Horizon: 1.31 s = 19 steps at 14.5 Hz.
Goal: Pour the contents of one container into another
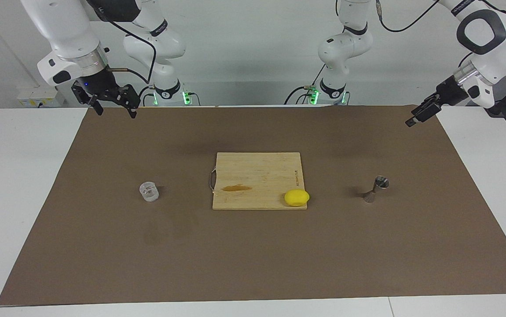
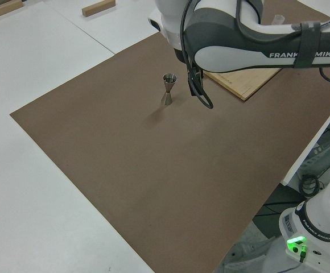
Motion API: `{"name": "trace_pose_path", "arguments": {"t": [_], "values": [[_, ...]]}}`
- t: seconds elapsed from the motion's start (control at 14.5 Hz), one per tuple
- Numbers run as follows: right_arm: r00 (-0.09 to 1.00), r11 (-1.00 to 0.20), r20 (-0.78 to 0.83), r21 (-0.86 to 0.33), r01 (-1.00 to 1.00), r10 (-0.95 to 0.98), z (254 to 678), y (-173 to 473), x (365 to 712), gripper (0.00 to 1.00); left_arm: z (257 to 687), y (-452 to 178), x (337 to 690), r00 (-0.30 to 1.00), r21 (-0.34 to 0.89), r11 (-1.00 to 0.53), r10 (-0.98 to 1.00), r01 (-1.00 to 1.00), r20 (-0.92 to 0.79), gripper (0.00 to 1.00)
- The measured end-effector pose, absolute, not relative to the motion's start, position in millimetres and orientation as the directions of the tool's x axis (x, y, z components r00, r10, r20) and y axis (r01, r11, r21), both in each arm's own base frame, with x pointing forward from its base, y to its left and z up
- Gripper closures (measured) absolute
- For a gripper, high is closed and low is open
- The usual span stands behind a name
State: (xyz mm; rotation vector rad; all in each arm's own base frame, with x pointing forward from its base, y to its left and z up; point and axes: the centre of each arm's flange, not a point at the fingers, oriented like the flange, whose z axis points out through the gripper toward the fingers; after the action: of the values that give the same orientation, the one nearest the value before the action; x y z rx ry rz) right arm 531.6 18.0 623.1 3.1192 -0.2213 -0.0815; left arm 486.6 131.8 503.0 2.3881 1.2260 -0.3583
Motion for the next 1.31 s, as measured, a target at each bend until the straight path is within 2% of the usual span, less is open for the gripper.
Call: {"name": "trace_pose_path", "arguments": {"t": [0.28, 0.55, 0.97, 1.31], "values": [[0.988, -0.990, -0.055, 0.018, -0.143, -0.144, 621.4, 16.7, 530.6, 0.00, 435.7, 140.1, 486.9, 0.173, 0.206, -0.059, 0.784, 0.977, -0.596, 0.00], [0.988, -0.989, -0.056, 0.018, -0.144, -0.145, 621.1, 16.0, 529.2, 0.00, 381.7, 146.9, 468.0, -0.096, 0.128, 0.296, 0.639, 0.947, -0.764, 0.00], [0.987, -0.989, -0.061, 0.019, -0.145, -0.146, 619.2, 15.5, 527.5, 0.00, 338.5, 151.2, 445.2, -0.292, -0.015, 0.658, 0.314, 0.753, -0.904, 0.00], [0.987, -0.989, -0.062, 0.019, -0.147, -0.148, 618.8, 14.3, 526.8, 0.00, 326.2, 101.3, 457.8, -0.346, -0.064, 0.762, 0.216, 0.644, -0.913, 0.00]]}}
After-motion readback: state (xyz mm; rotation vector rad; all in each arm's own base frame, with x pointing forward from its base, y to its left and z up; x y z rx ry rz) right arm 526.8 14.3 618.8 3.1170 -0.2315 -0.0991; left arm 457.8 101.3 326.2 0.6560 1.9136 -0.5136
